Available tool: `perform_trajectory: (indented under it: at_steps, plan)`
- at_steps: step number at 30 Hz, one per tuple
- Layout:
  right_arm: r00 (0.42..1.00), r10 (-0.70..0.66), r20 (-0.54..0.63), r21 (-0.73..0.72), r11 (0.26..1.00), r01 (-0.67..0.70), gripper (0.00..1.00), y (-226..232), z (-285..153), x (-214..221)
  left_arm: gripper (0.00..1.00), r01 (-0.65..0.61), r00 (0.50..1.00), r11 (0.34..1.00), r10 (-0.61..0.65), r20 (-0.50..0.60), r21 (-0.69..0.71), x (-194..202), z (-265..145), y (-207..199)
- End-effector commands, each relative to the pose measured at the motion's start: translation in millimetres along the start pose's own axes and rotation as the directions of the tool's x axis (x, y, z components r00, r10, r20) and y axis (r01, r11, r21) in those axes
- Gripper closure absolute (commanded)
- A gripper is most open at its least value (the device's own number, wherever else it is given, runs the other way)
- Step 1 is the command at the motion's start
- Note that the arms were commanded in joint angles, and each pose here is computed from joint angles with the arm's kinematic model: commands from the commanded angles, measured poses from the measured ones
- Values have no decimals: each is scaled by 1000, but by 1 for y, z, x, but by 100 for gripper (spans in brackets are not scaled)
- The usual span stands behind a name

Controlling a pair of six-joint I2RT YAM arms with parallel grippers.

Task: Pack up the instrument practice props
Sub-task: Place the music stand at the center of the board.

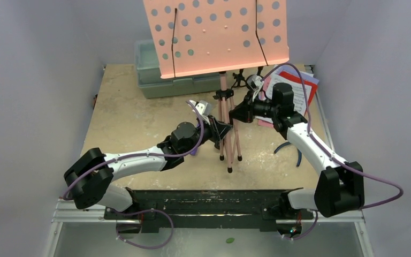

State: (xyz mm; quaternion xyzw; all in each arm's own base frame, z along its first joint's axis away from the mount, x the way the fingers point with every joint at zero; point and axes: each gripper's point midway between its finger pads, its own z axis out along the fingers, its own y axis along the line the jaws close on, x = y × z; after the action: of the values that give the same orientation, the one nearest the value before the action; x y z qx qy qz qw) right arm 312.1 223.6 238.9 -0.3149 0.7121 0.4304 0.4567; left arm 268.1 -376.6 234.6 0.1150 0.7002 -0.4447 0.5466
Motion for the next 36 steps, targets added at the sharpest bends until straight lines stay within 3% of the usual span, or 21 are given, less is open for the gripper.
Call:
perform_trajectory:
  at_steps: [1,18,36]
  plan:
    - [990,-92,108,-136,985,106,100,29,5,-39,100,-4,963,1000,1,270,10,-74,-7,-12]
    - [1000,-17,18,-171,985,20,100,5,57,-38,100,76,941,967,11,337,-243,-80,-29,60]
    - [997,8,-75,-194,981,-22,100,-7,97,-36,100,212,905,925,-65,419,-316,-90,-53,106]
